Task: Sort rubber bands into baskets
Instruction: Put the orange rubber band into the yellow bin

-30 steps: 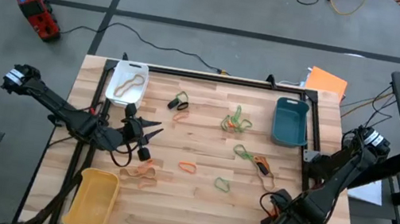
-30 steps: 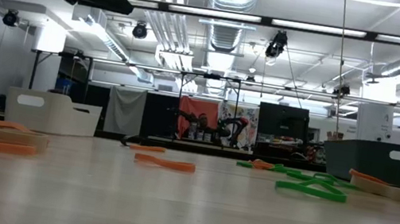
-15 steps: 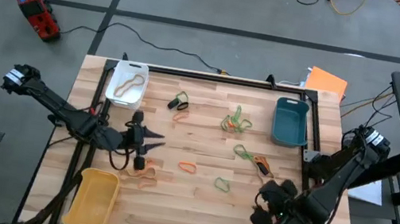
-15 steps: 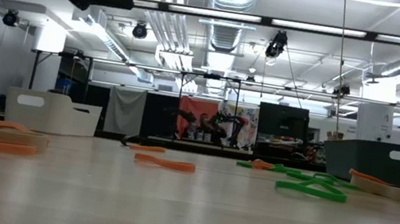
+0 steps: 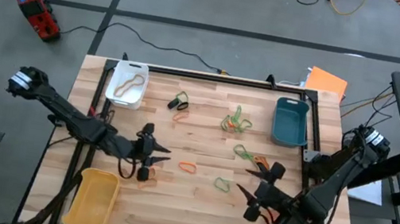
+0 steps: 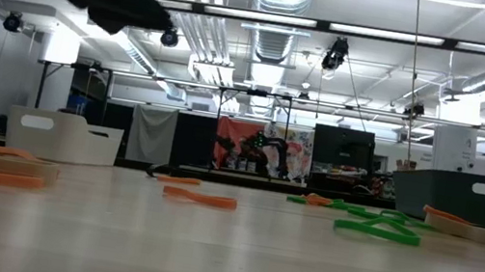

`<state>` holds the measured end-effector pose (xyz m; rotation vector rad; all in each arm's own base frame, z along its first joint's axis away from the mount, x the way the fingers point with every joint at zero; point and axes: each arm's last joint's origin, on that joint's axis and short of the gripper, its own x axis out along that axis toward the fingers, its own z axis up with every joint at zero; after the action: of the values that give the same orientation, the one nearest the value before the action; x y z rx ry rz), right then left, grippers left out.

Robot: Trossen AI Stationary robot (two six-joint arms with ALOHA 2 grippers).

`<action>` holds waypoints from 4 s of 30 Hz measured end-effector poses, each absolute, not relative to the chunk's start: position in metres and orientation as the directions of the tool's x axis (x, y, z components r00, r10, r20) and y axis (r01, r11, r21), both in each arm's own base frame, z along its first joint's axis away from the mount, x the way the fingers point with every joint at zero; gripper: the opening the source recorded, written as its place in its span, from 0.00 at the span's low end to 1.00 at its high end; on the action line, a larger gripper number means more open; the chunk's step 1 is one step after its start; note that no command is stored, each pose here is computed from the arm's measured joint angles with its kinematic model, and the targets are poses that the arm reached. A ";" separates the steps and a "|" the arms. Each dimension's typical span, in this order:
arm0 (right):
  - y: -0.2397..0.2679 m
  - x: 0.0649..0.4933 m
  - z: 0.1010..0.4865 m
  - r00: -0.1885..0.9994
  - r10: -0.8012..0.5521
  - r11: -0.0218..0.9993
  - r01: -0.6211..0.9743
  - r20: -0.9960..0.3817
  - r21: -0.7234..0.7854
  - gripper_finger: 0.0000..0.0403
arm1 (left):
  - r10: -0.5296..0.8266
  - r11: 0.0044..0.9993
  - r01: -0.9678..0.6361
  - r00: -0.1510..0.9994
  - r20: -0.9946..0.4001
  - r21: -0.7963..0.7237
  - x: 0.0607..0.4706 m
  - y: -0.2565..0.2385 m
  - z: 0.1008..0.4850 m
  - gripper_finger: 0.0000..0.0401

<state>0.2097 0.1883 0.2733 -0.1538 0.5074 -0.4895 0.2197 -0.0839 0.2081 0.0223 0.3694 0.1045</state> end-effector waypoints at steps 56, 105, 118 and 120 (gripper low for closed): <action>0.140 0.237 0.240 0.602 -0.526 0.840 0.478 -0.601 -0.256 0.59 | 0.061 0.962 0.167 0.643 -0.763 0.217 0.305 -0.074 0.109 0.04; 0.139 0.237 0.240 0.607 -0.539 0.838 0.453 -0.584 -0.303 0.59 | -0.178 0.980 0.167 0.499 -0.848 -0.107 0.199 -0.163 0.281 0.00; 0.140 0.238 0.240 0.612 -0.540 0.838 0.450 -0.578 -0.307 0.59 | -0.233 0.956 -0.181 0.019 -0.972 -0.232 0.151 -0.176 0.286 0.00; 0.140 0.238 0.240 0.612 -0.540 0.839 0.446 -0.578 -0.312 0.59 | -0.234 0.951 -0.210 -0.016 -0.972 -0.225 0.150 -0.175 0.277 0.00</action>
<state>0.2377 0.1397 0.2402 -0.1421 0.7132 -0.5707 0.1496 -0.1755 0.2773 -0.3491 1.5975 -0.0195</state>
